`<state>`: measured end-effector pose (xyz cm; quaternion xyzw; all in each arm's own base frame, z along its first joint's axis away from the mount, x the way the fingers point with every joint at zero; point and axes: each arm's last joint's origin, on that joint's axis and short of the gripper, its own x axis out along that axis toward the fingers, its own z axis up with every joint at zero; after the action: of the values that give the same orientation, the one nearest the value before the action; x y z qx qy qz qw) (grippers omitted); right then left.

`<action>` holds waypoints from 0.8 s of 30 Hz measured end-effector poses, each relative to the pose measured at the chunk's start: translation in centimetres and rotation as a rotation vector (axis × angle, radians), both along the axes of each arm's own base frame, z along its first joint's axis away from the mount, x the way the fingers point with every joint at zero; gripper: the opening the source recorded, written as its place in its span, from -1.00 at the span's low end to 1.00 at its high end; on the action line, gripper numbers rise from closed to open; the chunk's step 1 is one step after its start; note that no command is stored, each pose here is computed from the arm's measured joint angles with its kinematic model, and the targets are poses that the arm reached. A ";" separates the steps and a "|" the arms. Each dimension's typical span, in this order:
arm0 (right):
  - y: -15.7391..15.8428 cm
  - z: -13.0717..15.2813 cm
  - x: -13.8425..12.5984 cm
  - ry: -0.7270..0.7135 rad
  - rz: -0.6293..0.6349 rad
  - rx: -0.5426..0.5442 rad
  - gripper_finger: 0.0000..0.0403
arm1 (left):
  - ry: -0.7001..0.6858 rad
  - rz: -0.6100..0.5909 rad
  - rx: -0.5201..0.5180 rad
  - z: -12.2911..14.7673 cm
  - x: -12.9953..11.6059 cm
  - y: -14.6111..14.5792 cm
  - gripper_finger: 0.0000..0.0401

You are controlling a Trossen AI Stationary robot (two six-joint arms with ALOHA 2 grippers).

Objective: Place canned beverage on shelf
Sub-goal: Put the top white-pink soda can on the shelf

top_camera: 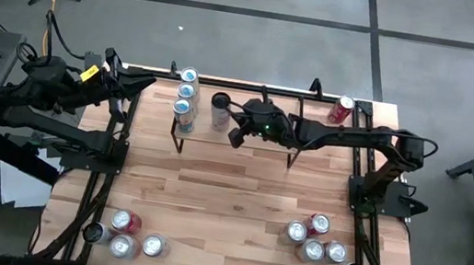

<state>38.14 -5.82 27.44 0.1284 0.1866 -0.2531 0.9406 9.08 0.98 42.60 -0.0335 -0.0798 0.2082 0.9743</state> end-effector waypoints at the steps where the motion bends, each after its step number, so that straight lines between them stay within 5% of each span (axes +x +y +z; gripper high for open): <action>1: 0.0 0.0 0.0 -0.006 0.005 0.007 -1.00 | 0.000 0.000 0.000 0.0 0.0 0.0 -1.00; 24: 1.5 -1.2 2.4 -0.151 0.111 0.056 -1.00 | -0.037 0.007 0.029 0.5 -0.1 0.0 -1.00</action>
<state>40.51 -4.34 26.29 0.1627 0.1288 -0.1851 0.9606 9.00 0.99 43.07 -0.0231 -0.1011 0.2096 0.9723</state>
